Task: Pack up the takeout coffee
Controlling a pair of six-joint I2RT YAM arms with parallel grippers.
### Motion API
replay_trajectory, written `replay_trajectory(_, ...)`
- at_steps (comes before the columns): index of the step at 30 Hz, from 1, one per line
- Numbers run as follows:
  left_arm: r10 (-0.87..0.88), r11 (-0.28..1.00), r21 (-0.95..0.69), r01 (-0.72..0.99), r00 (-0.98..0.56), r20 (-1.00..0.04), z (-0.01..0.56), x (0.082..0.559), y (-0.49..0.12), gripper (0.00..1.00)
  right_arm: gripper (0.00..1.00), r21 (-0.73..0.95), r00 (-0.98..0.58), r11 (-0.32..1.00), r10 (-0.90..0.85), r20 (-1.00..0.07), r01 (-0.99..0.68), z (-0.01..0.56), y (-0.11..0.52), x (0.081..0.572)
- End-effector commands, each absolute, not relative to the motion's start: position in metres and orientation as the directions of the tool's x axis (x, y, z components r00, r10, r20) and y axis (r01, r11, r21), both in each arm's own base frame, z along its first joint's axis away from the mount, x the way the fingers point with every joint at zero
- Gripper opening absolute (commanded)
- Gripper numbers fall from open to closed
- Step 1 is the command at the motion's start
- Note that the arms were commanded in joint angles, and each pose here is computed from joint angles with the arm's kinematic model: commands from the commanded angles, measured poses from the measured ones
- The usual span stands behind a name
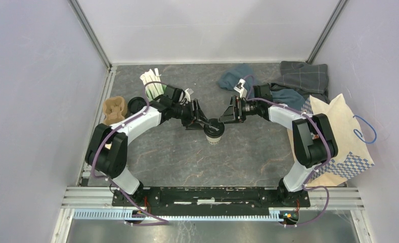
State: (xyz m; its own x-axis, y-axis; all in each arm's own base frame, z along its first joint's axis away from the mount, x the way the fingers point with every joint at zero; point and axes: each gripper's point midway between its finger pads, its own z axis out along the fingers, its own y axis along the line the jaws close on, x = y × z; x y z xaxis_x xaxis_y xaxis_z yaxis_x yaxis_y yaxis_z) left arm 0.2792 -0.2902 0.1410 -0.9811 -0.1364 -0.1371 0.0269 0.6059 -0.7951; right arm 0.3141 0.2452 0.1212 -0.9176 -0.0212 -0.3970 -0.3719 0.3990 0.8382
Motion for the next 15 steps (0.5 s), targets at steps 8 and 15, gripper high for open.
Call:
replay_trajectory(8, -0.132, 0.701, -0.711, -0.053, -0.990, -0.056, 0.081, 0.259, -0.276, 0.48, 0.63, 0.831, -0.912, 0.403, -0.023, -0.410, -0.384, 0.093, 0.237, 0.297)
replay_trajectory(15, -0.130, 0.705, -0.709, -0.028, -0.987, -0.090, 0.081, 0.259, -0.272, 0.46, 0.59, 0.825, -0.922, 0.439, -0.023, -0.385, -0.356, 0.077, 0.231, 0.294)
